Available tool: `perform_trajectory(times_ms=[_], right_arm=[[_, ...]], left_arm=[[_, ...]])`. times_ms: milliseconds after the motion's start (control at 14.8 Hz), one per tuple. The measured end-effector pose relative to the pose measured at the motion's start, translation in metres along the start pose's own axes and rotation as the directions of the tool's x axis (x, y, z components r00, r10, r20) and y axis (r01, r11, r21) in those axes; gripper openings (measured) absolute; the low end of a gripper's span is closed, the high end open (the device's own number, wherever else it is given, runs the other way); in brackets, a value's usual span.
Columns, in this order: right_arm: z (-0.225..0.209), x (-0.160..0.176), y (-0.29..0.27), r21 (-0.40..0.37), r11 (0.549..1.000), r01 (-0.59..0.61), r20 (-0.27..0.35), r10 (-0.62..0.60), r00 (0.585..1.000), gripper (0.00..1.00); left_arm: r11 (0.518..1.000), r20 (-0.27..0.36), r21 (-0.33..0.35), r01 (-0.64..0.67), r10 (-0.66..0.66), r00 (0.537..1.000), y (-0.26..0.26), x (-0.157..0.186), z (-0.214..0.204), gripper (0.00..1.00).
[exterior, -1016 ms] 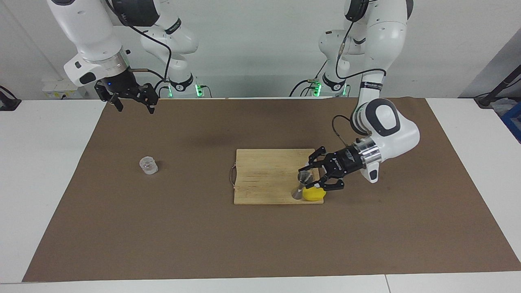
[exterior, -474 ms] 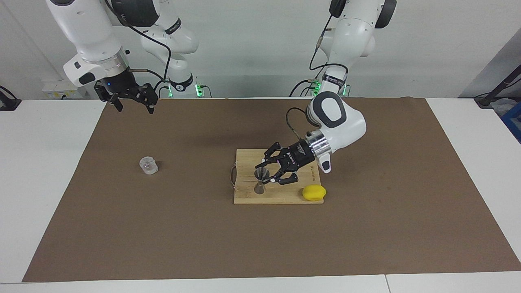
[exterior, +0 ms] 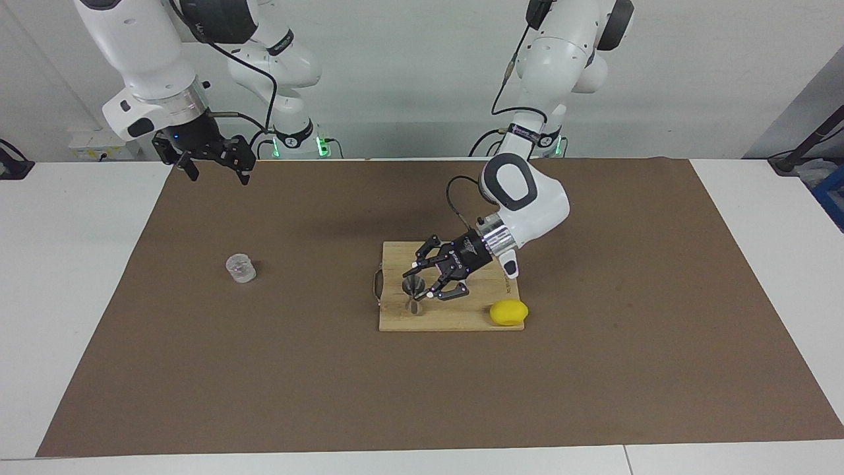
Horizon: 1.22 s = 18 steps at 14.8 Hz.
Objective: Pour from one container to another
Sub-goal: 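Lift the dark cup with the left gripper and carry it onto the board, then open the left gripper on the board while the right gripper reaches the glass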
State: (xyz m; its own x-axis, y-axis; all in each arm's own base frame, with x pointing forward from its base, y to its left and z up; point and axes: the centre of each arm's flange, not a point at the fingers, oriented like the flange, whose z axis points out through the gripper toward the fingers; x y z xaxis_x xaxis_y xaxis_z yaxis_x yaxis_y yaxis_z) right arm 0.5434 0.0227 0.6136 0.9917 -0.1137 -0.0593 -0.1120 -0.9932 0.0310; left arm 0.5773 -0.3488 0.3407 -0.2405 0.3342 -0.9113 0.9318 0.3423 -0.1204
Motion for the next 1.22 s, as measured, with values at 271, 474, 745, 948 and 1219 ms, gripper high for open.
perform_trajectory(times_ms=[271, 474, 745, 948, 1219], right_arm=[[0.001, -0.001, 0.005, -0.001, 1.000, -0.008, 0.013, 0.008, 1.000, 1.00], [0.001, -0.001, 0.006, -0.001, 0.999, -0.032, 0.013, 0.032, 0.999, 1.00], [0.001, 0.000, 0.006, -0.003, 0.980, -0.197, 0.011, 0.197, 0.980, 1.00], [0.002, 0.002, 0.005, 0.014, 0.924, -0.383, 0.012, 0.383, 0.924, 1.00], [0.013, 0.013, 0.027, 0.070, 0.767, -0.637, 0.072, 0.633, 0.771, 1.00]], left_arm=[[1.000, -0.011, 0.005, 0.003, -0.003, 1.000, -0.006, 0.004, 0.004, 0.51], [1.000, -0.016, 0.008, 0.005, -0.005, 1.000, -0.008, 0.007, 0.005, 0.51], [1.000, -0.029, 0.015, 0.009, -0.008, 1.000, -0.013, 0.013, 0.008, 0.51], [1.000, -0.033, 0.013, 0.011, -0.011, 0.999, -0.013, 0.015, 0.008, 0.51], [1.000, -0.036, 0.004, 0.010, -0.010, 0.999, -0.008, 0.016, 0.004, 0.89]])
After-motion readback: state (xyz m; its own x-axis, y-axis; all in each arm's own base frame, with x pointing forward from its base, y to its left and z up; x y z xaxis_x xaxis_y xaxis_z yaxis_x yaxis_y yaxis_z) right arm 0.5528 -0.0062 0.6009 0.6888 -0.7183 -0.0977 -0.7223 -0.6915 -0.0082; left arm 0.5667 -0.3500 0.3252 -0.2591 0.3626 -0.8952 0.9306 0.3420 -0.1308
